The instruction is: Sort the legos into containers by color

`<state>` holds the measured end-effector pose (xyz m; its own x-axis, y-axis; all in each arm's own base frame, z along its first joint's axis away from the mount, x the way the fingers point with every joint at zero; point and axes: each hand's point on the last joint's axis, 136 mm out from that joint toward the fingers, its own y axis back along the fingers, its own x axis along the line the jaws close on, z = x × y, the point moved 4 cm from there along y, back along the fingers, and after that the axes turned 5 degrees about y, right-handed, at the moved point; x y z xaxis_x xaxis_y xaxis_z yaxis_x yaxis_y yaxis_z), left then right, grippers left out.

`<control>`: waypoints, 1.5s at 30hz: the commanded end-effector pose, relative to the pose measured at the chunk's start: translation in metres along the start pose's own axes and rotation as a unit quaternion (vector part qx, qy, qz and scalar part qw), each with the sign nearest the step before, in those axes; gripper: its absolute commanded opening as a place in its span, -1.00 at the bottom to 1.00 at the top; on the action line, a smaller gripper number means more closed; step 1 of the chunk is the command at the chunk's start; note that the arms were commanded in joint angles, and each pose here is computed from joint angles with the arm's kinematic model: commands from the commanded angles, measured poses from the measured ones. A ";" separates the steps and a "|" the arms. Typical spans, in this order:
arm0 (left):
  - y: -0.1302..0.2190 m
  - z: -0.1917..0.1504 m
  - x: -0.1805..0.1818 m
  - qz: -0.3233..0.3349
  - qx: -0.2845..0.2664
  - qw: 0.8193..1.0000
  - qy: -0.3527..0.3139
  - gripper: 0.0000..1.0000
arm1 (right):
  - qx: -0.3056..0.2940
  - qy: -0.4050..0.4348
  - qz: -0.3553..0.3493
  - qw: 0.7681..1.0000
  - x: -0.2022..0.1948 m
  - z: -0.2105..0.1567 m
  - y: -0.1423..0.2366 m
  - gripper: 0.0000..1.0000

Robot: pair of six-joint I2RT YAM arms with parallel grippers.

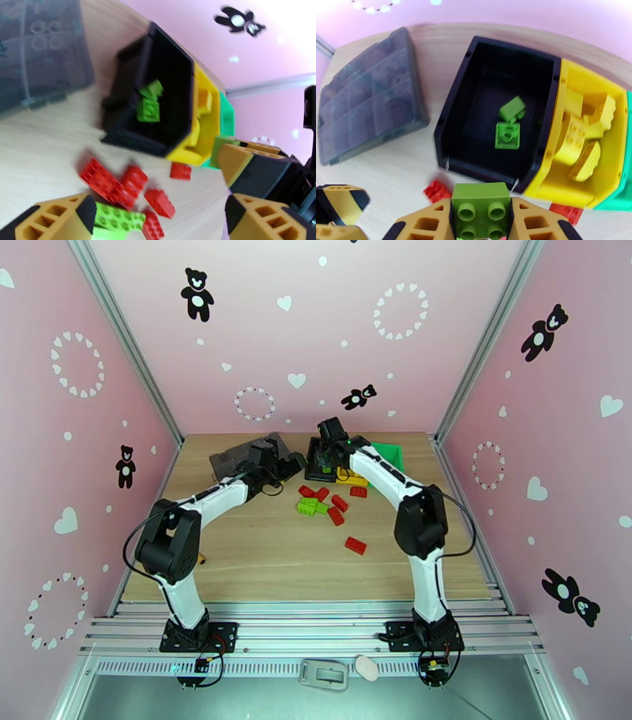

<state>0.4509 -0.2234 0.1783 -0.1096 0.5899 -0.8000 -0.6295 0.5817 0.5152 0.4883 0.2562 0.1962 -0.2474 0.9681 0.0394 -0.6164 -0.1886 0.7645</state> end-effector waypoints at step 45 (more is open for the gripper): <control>0.099 -0.081 0.109 0.127 -0.026 0.991 0.011 0.78 | 0.101 0.148 0.105 0.978 0.071 -0.138 0.026 0.11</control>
<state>0.3249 -0.1545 0.1176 -0.2748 0.6922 -0.6673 -0.6095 0.4114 0.6777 0.3633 0.2897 0.1235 -0.5487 0.8355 0.0305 -0.3683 -0.2743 0.8883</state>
